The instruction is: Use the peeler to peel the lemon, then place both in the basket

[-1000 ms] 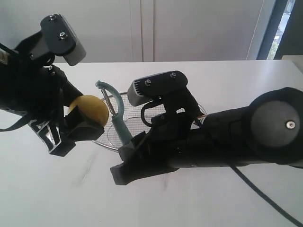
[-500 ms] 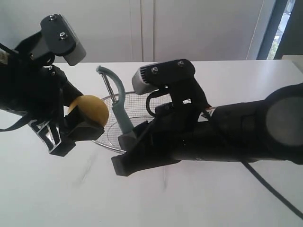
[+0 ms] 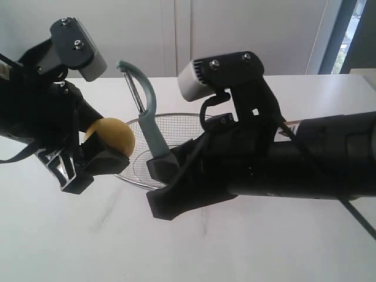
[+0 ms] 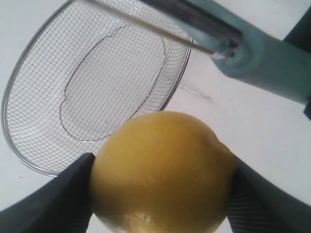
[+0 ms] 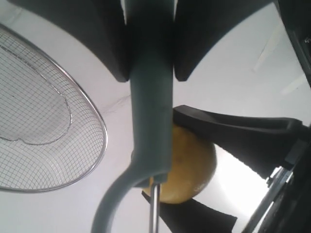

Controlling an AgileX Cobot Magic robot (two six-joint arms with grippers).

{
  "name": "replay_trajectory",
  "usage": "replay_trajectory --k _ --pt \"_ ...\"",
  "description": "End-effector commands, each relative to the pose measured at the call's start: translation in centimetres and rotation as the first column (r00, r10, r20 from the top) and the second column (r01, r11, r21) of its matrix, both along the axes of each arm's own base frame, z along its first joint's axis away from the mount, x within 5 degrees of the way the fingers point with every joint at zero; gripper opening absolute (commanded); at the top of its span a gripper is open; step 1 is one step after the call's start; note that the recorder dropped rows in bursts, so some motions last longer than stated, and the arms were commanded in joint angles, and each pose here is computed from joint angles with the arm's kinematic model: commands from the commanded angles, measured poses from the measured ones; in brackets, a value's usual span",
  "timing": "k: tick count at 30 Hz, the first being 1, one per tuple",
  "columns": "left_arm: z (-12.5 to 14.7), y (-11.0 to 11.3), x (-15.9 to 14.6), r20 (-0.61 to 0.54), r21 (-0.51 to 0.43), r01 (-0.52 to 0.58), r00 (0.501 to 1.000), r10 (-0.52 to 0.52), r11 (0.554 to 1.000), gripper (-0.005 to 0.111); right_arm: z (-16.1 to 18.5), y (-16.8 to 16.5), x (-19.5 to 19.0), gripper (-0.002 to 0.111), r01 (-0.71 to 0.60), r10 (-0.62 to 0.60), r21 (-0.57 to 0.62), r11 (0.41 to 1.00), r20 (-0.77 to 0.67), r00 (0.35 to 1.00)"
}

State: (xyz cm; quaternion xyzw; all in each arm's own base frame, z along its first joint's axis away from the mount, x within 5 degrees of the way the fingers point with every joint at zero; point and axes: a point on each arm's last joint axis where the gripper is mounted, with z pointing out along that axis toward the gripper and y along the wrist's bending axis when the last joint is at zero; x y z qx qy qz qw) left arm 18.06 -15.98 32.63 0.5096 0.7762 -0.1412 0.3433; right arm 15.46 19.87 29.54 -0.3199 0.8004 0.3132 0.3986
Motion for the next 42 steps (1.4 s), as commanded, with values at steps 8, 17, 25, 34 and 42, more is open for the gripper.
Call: replay_trajectory --k 8,17,25,34,42 --pt "0.1 0.1 -0.2 -0.011 -0.011 -0.007 1.000 0.007 1.000 0.000 -1.0 0.4 0.7 0.000 0.001 0.001 -0.054 0.999 0.037 0.999" --pt "0.1 0.1 -0.2 -0.011 -0.011 -0.007 1.000 0.007 1.000 0.000 -3.0 1.3 2.1 0.000 0.026 -0.019 -0.117 0.993 0.061 0.998" --pt "0.1 0.1 -0.2 -0.011 -0.011 -0.007 1.000 0.007 1.000 0.000 -5.2 2.1 3.0 0.000 0.036 -0.035 -0.165 0.986 0.008 0.999" --pt "0.1 0.1 -0.2 -0.010 -0.011 -0.007 1.000 0.007 1.000 0.000 -5.3 2.1 2.7 0.000 0.030 -0.035 -0.158 0.987 -0.032 0.999" --pt "0.1 0.1 -0.2 -0.012 -0.010 -0.007 1.000 0.007 1.000 0.000 -3.8 1.6 2.3 0.000 0.035 -0.035 -0.117 0.992 0.002 0.999"
